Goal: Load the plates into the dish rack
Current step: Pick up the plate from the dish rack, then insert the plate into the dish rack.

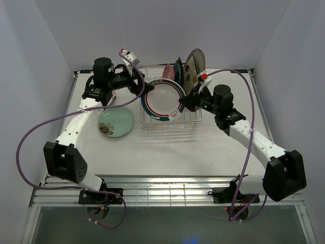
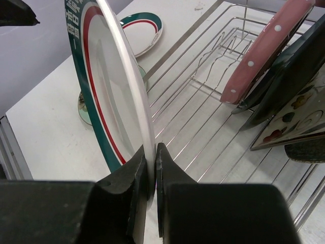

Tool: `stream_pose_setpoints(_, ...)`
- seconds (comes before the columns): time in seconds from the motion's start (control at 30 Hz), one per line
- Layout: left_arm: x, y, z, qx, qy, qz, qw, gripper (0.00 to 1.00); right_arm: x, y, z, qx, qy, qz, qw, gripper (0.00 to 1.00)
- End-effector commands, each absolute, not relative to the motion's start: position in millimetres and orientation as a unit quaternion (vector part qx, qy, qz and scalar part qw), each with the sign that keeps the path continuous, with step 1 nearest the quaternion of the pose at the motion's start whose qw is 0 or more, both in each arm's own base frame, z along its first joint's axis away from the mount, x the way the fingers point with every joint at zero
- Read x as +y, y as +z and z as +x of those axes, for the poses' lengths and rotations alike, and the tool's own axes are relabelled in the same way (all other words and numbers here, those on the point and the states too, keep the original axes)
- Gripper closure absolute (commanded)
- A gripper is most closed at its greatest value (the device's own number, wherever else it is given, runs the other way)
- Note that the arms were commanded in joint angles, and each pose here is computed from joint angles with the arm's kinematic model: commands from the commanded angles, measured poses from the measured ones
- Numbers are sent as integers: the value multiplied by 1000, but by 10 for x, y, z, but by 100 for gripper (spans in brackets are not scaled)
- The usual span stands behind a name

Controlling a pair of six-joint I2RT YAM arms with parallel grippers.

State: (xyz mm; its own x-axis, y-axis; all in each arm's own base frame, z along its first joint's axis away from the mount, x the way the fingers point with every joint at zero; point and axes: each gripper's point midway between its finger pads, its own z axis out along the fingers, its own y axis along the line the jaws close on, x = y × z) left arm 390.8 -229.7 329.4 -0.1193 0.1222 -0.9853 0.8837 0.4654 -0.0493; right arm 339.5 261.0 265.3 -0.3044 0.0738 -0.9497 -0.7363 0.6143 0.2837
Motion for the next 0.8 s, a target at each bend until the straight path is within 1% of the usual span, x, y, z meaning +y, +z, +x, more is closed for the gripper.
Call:
stream_pose_setpoints(0.0,-2172,3492,3997,662,-310,352,586,5,2640,3199,3483,673,383,-222,593,92)
stream_pose_setpoints(0.03,-2137,3545,4004,661,-300,343,596,2,2632,3192,3502,676,381,-217,592,92)
stream_pose_setpoints(0.2,-1881,3627,4205,685,-236,269,635,2,2639,3206,3612,692,378,-188,585,92)
stream_pose_setpoints(0.3,-1724,3649,4253,692,-204,231,653,2,2655,3251,3693,704,364,-166,587,92)
stream_pose_setpoints(0.33,-1678,3571,4262,700,-196,221,650,2,2635,3299,3775,707,349,-150,597,92)
stream_pose_setpoints(0.4,-1560,3630,4261,697,-173,195,668,2,2661,3277,3798,718,336,-140,594,92)
stream_pose_setpoints(0.43,-1533,3531,4248,704,-169,190,663,2,2623,3290,3859,723,319,-123,601,92)
stream_pose_setpoints(0.5,-1483,3563,4189,699,-162,184,672,2,2669,3313,3899,729,308,-114,601,92)
stream_pose_setpoints(0.57,-1450,3462,4145,706,-157,180,667,2,2643,3352,4008,734,281,-92,612,92)
stream_pose_setpoints(0.67,-1395,3398,4053,703,-150,175,673,2,2651,3264,4102,750,244,-72,610,92)
stream_pose_setpoints(0.7,-1375,3429,4006,698,-148,174,678,2,2715,3353,4093,747,243,-71,615,92)
stream_pose_setpoints(0.77,-1343,3391,3970,698,-141,173,680,2,2744,3282,4132,758,210,-57,614,92)
